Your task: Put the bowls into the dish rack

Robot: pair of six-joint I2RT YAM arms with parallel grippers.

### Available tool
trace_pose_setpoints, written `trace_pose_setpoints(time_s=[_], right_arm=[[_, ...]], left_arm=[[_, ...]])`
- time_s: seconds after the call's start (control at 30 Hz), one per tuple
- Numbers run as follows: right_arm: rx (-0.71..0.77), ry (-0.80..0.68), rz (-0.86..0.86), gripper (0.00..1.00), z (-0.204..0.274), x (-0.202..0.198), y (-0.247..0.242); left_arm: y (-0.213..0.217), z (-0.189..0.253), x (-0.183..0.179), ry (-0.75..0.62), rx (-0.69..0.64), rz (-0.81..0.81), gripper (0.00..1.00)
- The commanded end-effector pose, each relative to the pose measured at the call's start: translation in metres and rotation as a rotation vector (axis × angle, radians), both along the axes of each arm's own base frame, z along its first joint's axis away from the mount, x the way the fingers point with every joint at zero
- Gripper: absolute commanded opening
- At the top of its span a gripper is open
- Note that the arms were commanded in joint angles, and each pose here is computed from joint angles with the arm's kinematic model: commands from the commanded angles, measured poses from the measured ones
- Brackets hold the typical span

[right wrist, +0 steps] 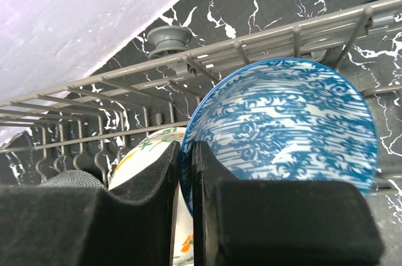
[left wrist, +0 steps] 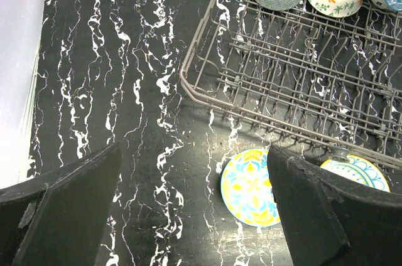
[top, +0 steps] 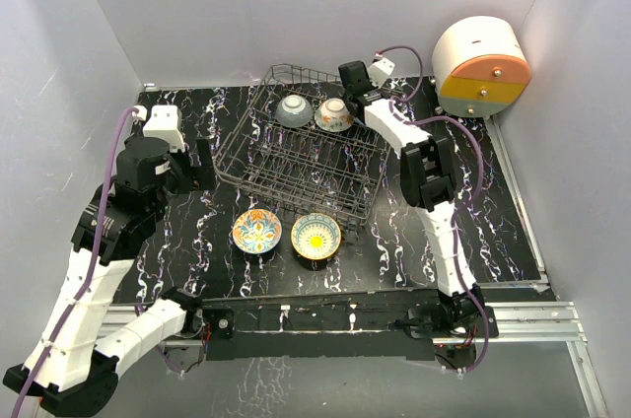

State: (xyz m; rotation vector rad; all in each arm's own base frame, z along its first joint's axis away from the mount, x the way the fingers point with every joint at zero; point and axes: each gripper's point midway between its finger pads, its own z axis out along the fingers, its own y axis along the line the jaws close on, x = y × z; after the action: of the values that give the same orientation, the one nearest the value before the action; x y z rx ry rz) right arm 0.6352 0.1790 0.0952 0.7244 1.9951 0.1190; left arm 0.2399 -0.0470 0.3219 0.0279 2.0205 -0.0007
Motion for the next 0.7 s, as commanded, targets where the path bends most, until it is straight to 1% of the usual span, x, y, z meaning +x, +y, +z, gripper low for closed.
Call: trace_pose_setpoints(time_s=[0.0, 0.13, 0.23, 0.33, 0.43, 0.57, 0.6, 0.67], right_arm=[[0.01, -0.094, -0.051, 0.08, 0.039, 0.002, -0.016], [0.046, -0.185, -0.029, 0.08, 0.067, -0.005, -0.015], [0.13, -0.288, -0.024, 0.08, 0.088, -0.015, -0.015], [0.274, -0.435, 0.029, 0.08, 0.107, -0.023, -0.011], [0.392, -0.535, 0.106, 0.08, 0.119, -0.03, -0.001], [0.536, -0.667, 0.135, 0.08, 0.135, -0.039, -0.001], [0.576, -0.689, 0.143, 0.08, 0.132, -0.042, -0.002], [0.681, -0.742, 0.15, 0.08, 0.139, -0.044, -0.004]], left_arm=[[-0.004, 0.003, 0.004, -0.018, 0.001, -0.018, 0.97], [-0.004, 0.006, 0.004, -0.026, 0.006, -0.025, 0.97], [-0.004, 0.007, 0.003, -0.029, 0.007, -0.028, 0.97], [-0.003, 0.009, 0.002, -0.034, 0.004, -0.029, 0.97], [-0.003, 0.011, -0.001, -0.033, 0.004, -0.035, 0.97], [-0.001, 0.012, -0.004, -0.032, 0.009, -0.035, 0.97], [-0.001, 0.012, -0.004, -0.031, 0.009, -0.035, 0.97], [0.0, 0.012, -0.005, -0.03, 0.012, -0.035, 0.97]])
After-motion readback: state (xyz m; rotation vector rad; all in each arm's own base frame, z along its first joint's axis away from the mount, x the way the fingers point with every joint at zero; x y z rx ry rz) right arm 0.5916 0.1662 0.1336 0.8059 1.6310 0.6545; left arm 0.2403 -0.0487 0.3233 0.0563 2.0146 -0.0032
